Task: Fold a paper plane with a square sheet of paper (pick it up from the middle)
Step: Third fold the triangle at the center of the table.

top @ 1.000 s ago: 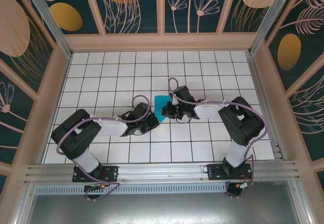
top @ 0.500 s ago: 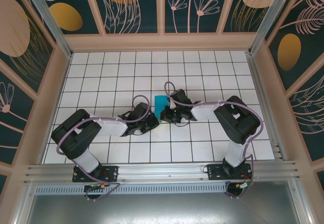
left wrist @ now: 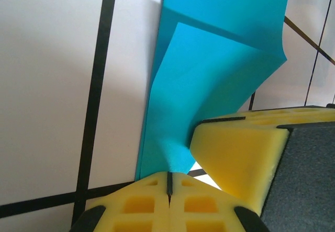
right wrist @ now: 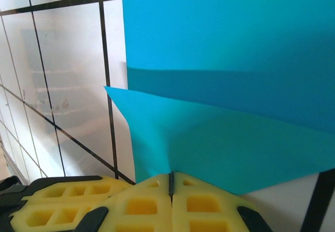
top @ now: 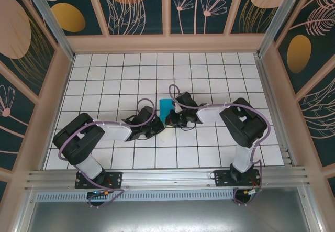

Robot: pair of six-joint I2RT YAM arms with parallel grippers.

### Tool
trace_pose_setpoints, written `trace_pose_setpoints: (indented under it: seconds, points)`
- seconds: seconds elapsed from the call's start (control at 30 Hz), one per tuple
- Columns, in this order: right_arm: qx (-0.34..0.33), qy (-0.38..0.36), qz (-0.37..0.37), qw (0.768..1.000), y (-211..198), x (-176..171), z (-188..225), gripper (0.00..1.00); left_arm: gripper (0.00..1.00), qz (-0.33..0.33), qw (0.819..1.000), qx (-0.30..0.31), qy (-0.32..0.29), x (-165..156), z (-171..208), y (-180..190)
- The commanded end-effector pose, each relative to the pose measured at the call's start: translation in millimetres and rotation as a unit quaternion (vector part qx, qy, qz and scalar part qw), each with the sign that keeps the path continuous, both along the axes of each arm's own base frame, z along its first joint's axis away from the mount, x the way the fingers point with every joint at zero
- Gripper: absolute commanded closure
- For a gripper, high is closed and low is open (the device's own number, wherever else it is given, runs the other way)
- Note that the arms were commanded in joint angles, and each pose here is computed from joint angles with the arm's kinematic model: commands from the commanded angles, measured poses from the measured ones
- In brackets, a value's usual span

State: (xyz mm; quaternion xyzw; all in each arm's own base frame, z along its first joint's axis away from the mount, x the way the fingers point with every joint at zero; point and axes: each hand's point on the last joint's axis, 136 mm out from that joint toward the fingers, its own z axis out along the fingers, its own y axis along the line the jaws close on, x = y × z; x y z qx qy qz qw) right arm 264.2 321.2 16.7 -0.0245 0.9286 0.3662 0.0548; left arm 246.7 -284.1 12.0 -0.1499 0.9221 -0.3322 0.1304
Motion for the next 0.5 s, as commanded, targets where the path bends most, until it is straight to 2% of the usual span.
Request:
trace_pose_setpoints:
  seconds: [0.0,0.27,0.47]
  points:
    - [-0.057,0.004,-0.026,0.998,-37,18,-27,1.00,1.00,-0.005,0.992,0.087,0.087,-42,-46,39]
    - [-0.077,-0.011,-0.094,0.993,-89,72,-22,1.00,1.00,-0.006,0.992,0.087,0.096,-51,-48,44]
    - [-0.037,-0.052,-0.091,0.994,-76,75,26,1.00,1.00,-0.018,0.995,0.071,0.061,-35,-31,30]
